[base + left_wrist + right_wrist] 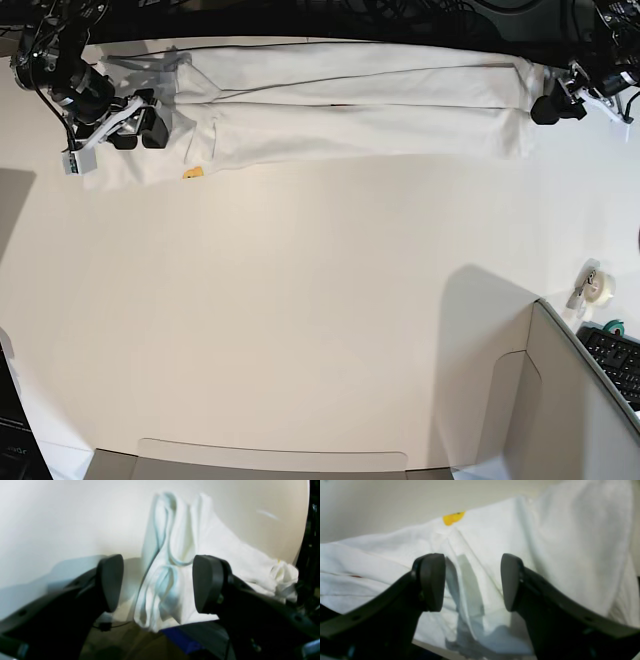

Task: Layout the t-shirt on the table in an organized manner, then fold the t-shirt properly
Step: 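Grasp both ends of the white shirt strip with both grippers, then fold the strip end held by the left gripper toward the right gripper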

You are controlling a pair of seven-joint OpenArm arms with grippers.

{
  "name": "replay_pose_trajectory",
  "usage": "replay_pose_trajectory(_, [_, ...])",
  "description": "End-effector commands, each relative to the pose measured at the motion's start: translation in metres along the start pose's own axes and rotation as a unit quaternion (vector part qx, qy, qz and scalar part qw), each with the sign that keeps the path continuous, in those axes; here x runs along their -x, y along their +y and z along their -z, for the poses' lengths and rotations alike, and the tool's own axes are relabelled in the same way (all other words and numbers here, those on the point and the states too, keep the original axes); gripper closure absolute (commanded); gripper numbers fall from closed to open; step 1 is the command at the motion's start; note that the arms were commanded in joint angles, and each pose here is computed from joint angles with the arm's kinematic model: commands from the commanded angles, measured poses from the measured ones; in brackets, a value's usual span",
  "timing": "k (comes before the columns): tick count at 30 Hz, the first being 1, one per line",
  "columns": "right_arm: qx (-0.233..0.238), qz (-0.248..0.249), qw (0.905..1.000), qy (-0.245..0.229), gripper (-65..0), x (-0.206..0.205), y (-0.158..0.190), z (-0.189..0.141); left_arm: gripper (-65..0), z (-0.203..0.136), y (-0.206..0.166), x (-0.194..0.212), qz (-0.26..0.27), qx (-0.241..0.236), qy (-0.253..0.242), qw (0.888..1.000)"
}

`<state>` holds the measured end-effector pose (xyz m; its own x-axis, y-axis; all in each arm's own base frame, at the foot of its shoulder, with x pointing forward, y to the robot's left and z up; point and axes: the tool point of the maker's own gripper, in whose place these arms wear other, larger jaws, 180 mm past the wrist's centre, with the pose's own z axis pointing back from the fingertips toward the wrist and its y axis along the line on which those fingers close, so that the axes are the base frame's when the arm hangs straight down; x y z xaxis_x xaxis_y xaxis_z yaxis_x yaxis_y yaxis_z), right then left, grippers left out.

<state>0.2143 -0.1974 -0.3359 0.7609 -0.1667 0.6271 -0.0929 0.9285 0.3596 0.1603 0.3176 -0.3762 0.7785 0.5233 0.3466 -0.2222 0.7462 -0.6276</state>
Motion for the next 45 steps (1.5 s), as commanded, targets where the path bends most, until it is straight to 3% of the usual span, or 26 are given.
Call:
replay_pose_trajectory(1, [0.000,-0.015,0.9996,-0.023,-34.9,-0.015,0.000,-0.005,-42.3,-0.004,-0.008,-0.010,0.026,0.004,-0.002,1.000])
replay_pose_trajectory(9, [-0.005,-0.015,0.9992,-0.037,-34.9,-0.024,0.003,-0.003,-42.3,0.019,-0.025,0.013,0.049,0.023,0.045,0.998])
replay_pose_trajectory(19, [-0.005,-0.015,0.9991,-0.039,-34.9,-0.025,0.003,-0.003,-41.4,0.040,-0.038,0.028,0.058,0.044,0.068,0.995])
replay_pose_trajectory(22, [-0.004,-0.014,0.9991,-0.039,-34.9,-0.025,0.002,-0.004,-32.5,0.040,-0.038,0.029,0.058,0.044,0.070,0.995])
replay_pose_trajectory(29, [0.004,-0.010,0.9988,-0.048,-34.9,-0.029,-0.003,-0.007,0.0,0.040,-0.039,0.028,0.060,0.045,0.071,0.995])
replay_pose_trajectory(34, [0.009,0.009,0.9980,-0.061,-34.9,-0.030,-0.005,-0.008,0.0,0.041,-0.049,0.023,0.071,0.055,0.061,0.994])
replay_pose_trajectory(37, [0.020,0.019,0.9971,-0.071,-34.9,-0.033,-0.012,-0.012,0.0,0.043,-0.077,0.021,0.104,0.078,0.048,0.990])
replay_pose_trajectory(40, [0.029,0.023,0.9958,-0.084,-34.9,-0.039,-0.018,-0.016,0.0,0.039,-0.107,0.017,0.156,0.096,0.040,0.982])
replay_pose_trajectory(45, [0.054,0.033,0.9931,-0.099,-34.9,-0.044,-0.034,-0.028,0.0,0.047,-0.151,0.035,0.216,0.141,0.066,0.964])
